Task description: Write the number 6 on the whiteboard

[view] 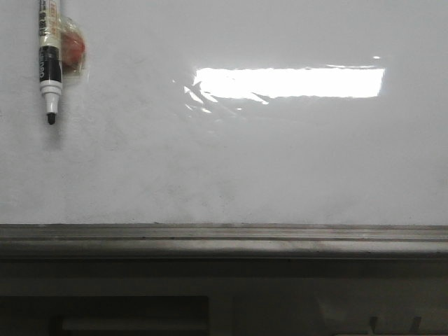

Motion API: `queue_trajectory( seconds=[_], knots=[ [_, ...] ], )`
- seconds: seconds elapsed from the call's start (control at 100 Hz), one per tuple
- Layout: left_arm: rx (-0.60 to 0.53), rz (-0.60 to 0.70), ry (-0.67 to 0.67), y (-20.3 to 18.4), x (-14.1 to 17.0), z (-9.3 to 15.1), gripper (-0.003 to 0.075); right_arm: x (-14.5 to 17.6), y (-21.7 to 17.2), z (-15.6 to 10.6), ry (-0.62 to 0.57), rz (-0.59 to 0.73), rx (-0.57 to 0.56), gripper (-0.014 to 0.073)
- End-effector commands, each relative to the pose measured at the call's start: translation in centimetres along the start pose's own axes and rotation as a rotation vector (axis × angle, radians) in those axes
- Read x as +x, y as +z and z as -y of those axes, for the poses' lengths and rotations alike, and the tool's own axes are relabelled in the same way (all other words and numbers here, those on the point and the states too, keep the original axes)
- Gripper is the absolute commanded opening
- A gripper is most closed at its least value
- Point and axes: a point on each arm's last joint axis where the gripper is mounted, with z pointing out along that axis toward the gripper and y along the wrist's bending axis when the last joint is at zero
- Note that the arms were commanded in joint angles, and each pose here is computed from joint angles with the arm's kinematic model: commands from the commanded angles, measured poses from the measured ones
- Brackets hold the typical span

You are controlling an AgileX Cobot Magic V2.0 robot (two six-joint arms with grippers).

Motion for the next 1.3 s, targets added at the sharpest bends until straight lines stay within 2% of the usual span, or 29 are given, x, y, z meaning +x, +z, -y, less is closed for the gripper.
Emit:
queue_trajectory(
  seconds=[0.0,0.88,1.0,1.14,1.29],
  knots=[
    [-0.004,0.059,-0.015,-0.10,0.78,-0.04,-0.0020,0.04,-0.04,0.05,-0.004,0.063,0.027,-0.0065],
    [-0.004,0.065,-0.015,-0.11,0.72,-0.05,-0.0020,-0.01,-0.04,0.06,-0.003,0.069,0.029,-0.0065],
    [-0.004,0.065,-0.054,-0.11,0.73,-0.05,-0.0020,-0.01,-0.04,0.06,-0.001,0.069,0.029,-0.0065],
    [-0.002,0.065,-0.175,-0.11,0.73,-0.07,-0.0020,-0.11,-0.05,0.11,0.109,0.082,0.029,-0.0065],
    [0.001,0.065,-0.400,-0.10,0.74,-0.10,-0.0020,-0.21,-0.06,0.21,0.350,0.097,0.028,-0.0065]
  ],
)
